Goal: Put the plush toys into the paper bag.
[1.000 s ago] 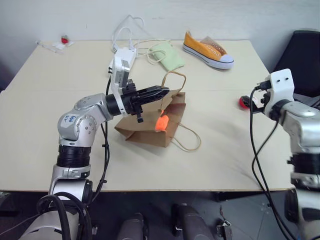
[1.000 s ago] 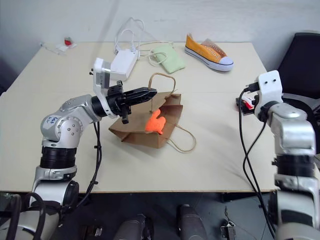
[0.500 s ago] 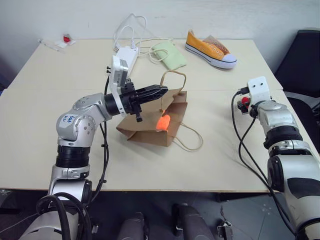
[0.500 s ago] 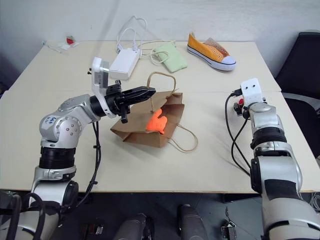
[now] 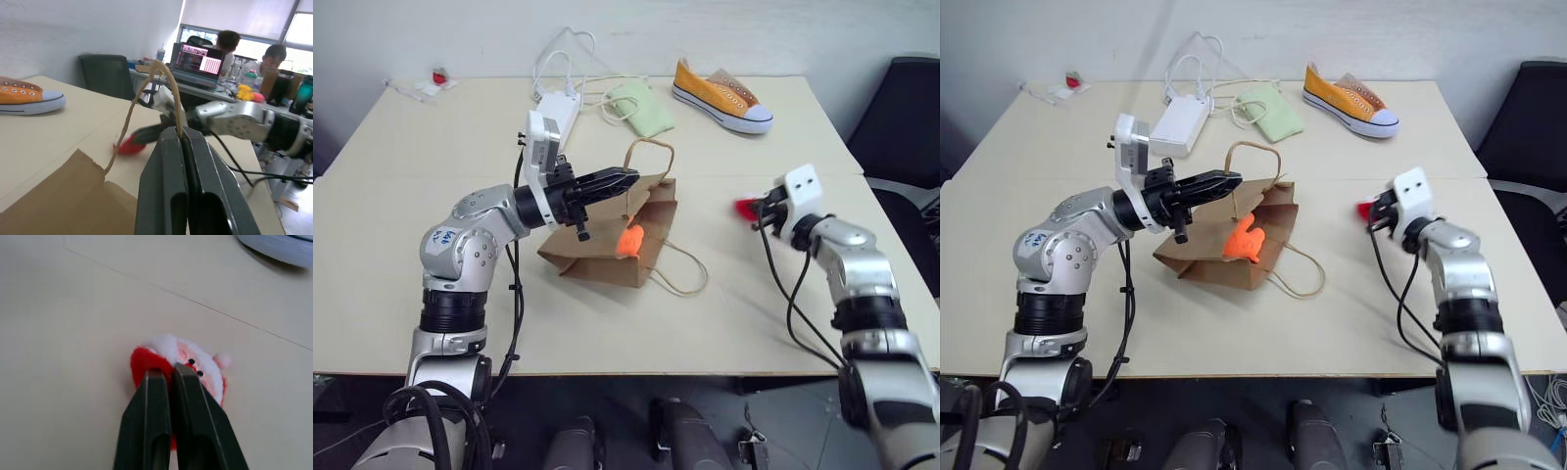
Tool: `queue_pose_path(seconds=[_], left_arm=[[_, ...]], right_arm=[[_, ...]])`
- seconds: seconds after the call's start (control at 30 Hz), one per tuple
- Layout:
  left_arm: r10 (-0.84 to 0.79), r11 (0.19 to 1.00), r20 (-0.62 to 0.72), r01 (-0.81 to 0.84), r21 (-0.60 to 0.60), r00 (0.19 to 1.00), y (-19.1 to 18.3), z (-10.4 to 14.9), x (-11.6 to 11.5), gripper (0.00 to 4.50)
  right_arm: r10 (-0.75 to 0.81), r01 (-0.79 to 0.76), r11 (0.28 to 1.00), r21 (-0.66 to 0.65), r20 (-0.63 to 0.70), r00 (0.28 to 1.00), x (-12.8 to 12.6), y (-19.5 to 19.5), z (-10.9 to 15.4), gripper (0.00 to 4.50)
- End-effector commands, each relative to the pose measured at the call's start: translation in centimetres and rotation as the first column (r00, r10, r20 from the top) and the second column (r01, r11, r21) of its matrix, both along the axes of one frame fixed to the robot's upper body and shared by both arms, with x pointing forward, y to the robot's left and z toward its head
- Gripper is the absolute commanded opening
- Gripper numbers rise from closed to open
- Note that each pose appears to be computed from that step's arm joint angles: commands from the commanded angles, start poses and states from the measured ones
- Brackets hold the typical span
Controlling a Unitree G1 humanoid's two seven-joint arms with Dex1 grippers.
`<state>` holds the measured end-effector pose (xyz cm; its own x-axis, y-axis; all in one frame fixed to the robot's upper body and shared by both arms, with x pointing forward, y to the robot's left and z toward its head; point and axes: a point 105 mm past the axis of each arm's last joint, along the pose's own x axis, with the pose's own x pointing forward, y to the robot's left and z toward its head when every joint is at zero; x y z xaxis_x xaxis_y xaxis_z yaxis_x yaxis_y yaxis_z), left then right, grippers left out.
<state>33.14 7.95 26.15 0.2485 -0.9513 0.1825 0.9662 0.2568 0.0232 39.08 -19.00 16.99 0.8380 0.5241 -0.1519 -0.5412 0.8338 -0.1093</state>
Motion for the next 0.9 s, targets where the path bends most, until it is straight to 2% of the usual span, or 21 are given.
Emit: queue_pose_path(seconds=[0.03,0.13,0.23,0.37,0.57,0.67,0.77,0.9], left_arm=[[-0.026,1.000,0.066,0.027,-0.007,0.997,-0.1,1.7,-0.7,0.00],[-0.035,0.999,0.066,0.035,-0.002,0.997,-0.3,1.8,-0.7,0.00],[-0.049,0.999,0.066,0.049,0.001,0.997,-0.6,1.8,-0.7,0.00],[-0.067,0.998,0.068,0.067,-0.004,0.995,-1.0,2.1,-0.7,0.00],[-0.078,0.997,0.070,0.079,-0.013,0.994,-1.5,2.0,-0.9,0.00],[-0.065,0.998,0.062,0.066,-0.019,0.996,-1.3,1.8,-0.7,0.00],[-0.052,0.998,0.055,0.053,-0.020,0.997,-1.0,1.5,-0.5,0.00],[-0.028,0.999,0.043,0.029,-0.021,0.999,-0.5,1.2,-0.2,0.00]], right_arm=[[0.270,-0.275,0.956,0.100,0.059,0.961,-4.6,5.8,4.4,0.02],[0.361,-0.365,0.924,0.111,0.052,0.931,-6.2,9.2,4.6,0.02],[0.407,-0.410,0.901,0.142,0.056,0.912,-6.1,12.7,4.9,0.02],[0.414,-0.417,0.903,0.105,0.051,0.909,-4.3,16.6,3.8,0.02],[0.388,-0.395,0.913,0.103,0.080,0.918,-2.2,18.6,2.6,0.02],[0.405,-0.411,0.901,0.142,0.067,0.912,-2.3,18.6,2.5,0.84],[0.423,-0.427,0.890,0.161,0.062,0.904,-2.6,18.4,2.6,1.92],[0.465,-0.475,0.856,0.207,0.096,0.880,-4.3,16.5,4.6,3.33]])
